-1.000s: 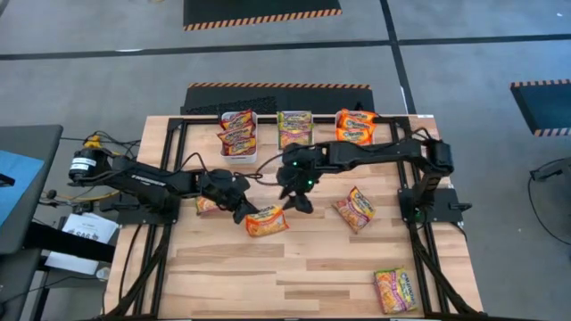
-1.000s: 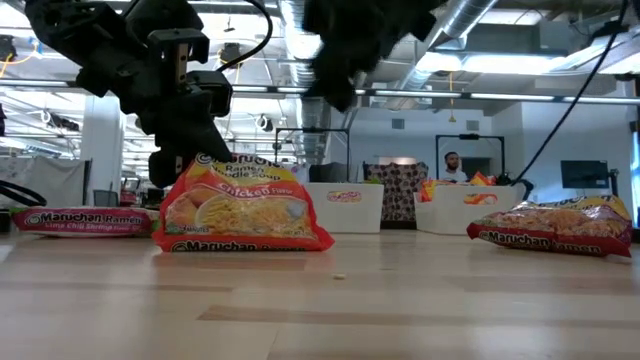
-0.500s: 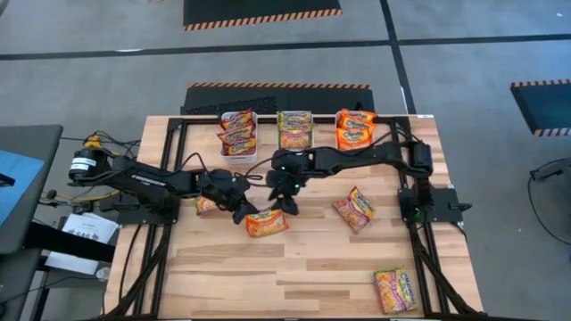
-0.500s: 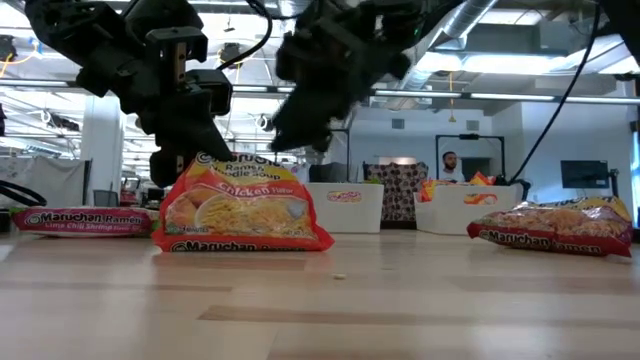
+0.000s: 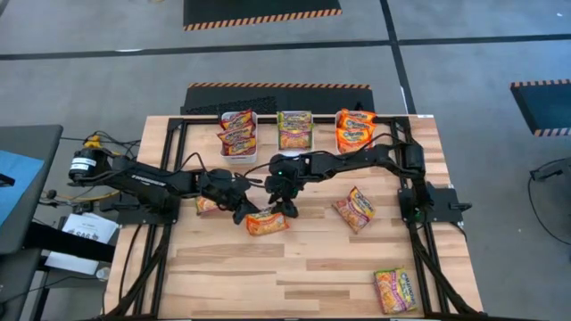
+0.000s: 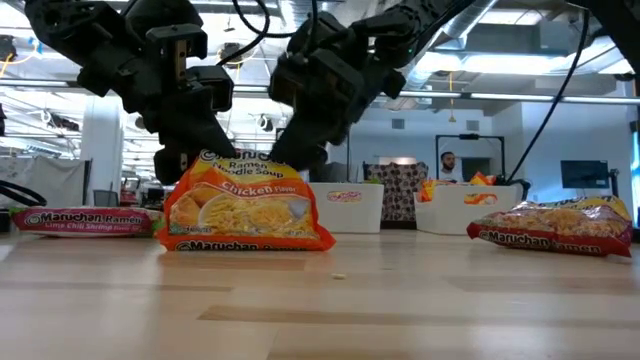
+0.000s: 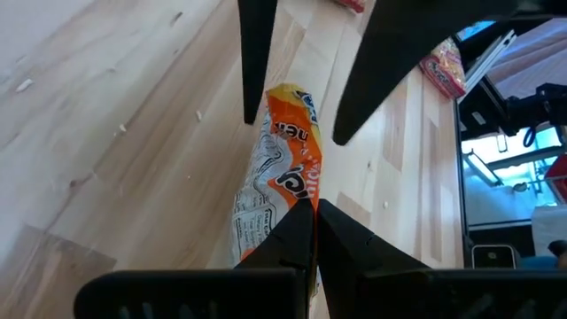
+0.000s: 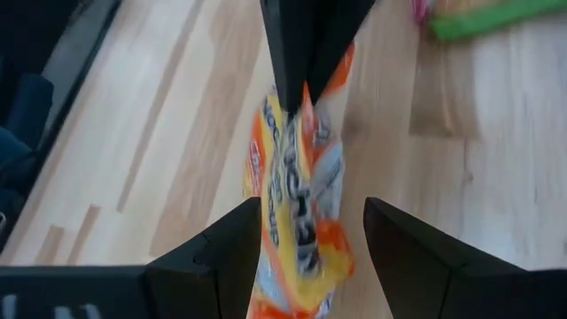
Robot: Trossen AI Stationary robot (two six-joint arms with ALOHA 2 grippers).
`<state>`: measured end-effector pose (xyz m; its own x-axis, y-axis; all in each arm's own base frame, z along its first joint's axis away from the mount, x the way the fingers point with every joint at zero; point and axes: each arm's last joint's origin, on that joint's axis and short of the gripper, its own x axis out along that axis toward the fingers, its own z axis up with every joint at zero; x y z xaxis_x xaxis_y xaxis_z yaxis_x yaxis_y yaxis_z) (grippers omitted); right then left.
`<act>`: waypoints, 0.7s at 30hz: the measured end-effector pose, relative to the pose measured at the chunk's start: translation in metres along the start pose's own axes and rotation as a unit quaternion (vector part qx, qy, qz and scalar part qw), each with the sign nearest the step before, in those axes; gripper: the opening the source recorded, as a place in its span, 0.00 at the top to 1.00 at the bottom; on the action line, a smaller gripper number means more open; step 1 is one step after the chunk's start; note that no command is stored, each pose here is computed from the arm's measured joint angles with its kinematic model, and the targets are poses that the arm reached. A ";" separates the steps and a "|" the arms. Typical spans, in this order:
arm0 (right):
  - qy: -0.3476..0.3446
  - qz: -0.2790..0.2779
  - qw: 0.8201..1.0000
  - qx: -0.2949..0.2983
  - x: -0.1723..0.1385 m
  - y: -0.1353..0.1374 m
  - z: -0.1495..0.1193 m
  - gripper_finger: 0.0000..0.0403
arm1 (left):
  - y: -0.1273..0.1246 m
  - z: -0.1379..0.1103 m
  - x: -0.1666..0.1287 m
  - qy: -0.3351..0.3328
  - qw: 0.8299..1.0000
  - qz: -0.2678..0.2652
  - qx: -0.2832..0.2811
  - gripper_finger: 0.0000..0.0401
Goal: Sort Maruchan noodles
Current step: Put the orange noodle pack into the right white bin
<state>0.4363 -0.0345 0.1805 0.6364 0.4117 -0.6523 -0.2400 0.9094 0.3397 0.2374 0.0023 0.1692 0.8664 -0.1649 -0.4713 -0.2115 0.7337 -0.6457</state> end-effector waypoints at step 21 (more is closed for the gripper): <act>0.039 0.018 0.996 0.082 0.030 0.000 -0.018 0.65 | -0.001 0.004 0.000 -0.030 0.999 0.008 0.014 1.00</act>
<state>0.4420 -0.0209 0.1486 0.5695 0.4536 -0.6855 -0.1356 0.8743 0.4660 0.2392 0.0041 0.1720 0.8890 -0.1140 -0.4436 -0.2128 0.7548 -0.6205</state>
